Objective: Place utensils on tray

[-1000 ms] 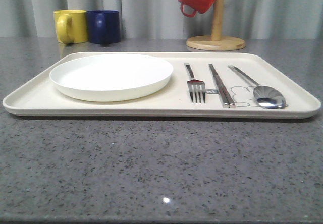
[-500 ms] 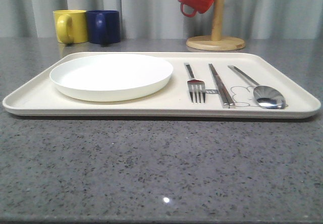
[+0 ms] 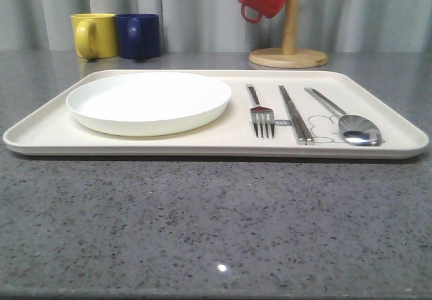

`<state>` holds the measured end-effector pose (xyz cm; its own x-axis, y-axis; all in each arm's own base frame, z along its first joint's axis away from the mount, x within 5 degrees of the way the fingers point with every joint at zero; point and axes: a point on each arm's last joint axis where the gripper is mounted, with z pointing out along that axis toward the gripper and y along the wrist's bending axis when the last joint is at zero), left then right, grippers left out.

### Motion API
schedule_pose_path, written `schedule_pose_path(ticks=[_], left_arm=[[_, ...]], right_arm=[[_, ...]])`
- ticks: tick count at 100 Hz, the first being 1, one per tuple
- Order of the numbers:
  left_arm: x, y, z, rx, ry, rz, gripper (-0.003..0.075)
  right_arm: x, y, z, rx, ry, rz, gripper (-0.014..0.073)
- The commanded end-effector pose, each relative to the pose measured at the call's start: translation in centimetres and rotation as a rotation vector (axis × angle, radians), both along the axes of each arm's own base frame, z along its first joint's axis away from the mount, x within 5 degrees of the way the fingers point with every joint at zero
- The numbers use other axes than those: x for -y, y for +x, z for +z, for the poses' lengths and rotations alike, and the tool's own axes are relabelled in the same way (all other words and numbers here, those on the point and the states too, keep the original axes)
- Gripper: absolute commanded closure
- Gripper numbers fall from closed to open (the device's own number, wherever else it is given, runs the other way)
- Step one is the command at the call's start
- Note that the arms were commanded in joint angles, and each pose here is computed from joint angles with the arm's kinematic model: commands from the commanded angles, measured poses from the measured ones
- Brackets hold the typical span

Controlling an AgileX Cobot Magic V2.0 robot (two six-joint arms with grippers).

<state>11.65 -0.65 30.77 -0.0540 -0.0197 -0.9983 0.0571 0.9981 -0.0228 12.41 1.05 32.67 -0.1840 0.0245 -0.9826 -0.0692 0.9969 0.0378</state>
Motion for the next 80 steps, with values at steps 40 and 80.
schedule_pose_path(ticks=[40,80], left_arm=[[-0.3,0.0,1.5,0.090,-0.011,0.034,0.0738],[-0.3,0.0,1.5,0.090,-0.011,0.034,0.0738]], right_arm=[[1.1,-5.8,-2.5,0.322,-0.032,-0.076,0.0663],[1.1,-7.6,-9.2,0.348,-0.025,-0.076,0.0663]])
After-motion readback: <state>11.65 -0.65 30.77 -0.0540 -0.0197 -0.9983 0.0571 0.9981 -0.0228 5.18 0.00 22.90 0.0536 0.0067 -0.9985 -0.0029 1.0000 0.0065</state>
